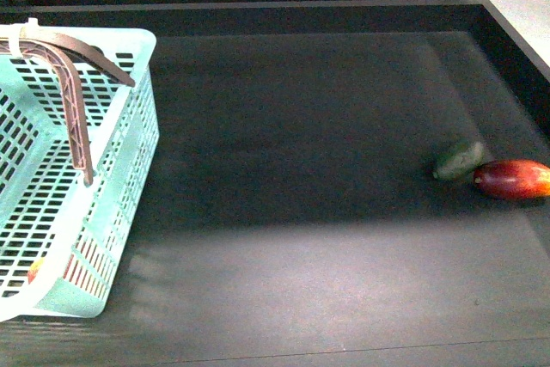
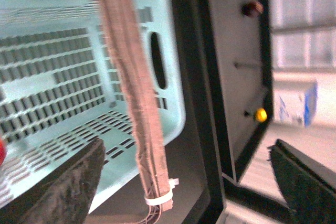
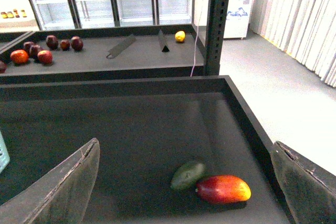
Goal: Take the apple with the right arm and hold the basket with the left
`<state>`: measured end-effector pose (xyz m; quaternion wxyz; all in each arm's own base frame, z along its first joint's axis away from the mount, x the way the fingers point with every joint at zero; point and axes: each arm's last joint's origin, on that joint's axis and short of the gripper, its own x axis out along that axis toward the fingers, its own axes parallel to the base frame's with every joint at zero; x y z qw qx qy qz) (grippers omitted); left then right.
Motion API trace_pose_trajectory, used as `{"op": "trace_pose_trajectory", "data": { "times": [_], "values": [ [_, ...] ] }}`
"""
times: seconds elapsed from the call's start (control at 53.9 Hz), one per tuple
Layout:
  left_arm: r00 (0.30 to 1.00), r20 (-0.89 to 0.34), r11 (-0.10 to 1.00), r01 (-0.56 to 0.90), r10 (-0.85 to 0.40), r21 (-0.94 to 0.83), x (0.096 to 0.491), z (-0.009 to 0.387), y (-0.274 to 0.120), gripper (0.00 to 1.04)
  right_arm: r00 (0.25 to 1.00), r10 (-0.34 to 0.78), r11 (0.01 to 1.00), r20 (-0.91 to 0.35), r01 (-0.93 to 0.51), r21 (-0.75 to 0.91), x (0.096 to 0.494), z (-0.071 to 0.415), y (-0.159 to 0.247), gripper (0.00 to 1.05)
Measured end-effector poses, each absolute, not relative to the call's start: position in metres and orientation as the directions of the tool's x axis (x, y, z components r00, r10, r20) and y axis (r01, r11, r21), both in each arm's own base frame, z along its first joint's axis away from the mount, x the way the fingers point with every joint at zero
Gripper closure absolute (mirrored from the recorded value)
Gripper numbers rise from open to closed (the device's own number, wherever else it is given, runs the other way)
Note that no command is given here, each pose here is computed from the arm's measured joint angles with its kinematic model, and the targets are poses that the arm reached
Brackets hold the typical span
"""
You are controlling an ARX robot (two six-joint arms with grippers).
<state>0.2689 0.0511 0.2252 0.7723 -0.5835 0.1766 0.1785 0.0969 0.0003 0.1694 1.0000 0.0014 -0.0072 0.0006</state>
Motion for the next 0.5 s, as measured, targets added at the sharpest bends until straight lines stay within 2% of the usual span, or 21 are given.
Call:
{"op": "trace_pose_trajectory", "data": {
  "times": [0.056, 0.111, 0.185, 0.278, 0.389, 0.463, 0.501],
  "values": [
    [0.949, -0.314, 0.503, -0.28, 0.018, -0.817, 0.264, 0.213, 0.048, 0.22, 1.0, 0.001, 1.0, 0.014, -0.001, 0.003, 0.097, 0.169, 0.0, 0.09],
    [0.988, -0.157, 0.783, -0.104, 0.008, -0.613, 0.25, 0.203, 0.04, 0.34, 1.0, 0.001, 1.0, 0.014, -0.001, 0.003, 0.097, 0.169, 0.0, 0.09],
    [0.999, -0.039, 0.93, -0.016, 0.002, -0.367, 0.235, 0.205, 0.033, 0.47, 1.0, 0.001, 1.0, 0.014, -0.001, 0.003, 0.097, 0.169, 0.0, 0.09],
    [1.0, 0.01, 0.989, -0.005, 0.006, -0.147, 0.219, 0.205, 0.027, 0.65, 1.0, 0.001, 1.0, 0.014, -0.001, 0.003, 0.097, 0.169, 0.0, 0.09],
    [1.0, -0.008, 0.999, -0.002, 0.002, -0.051, 0.2, 0.192, 0.019, 0.9, 1.0, 0.001, 1.0, 0.014, -0.001, 0.003, 0.097, 0.169, 0.0, 0.09],
    [1.0, -0.009, 0.999, -0.003, 0.003, -0.035, 0.192, 0.188, 0.016, 1.02, 1.0, 0.001, 1.0, 0.014, -0.001, 0.003, 0.097, 0.169, 0.0, 0.09],
    [1.0, -0.009, 1.0, -0.006, 0.006, -0.027, 0.188, 0.187, 0.015, 1.01, 1.0, 0.001, 1.0, 0.014, -0.001, 0.003, 0.097, 0.169, 0.0, 0.09]
  ]
}}
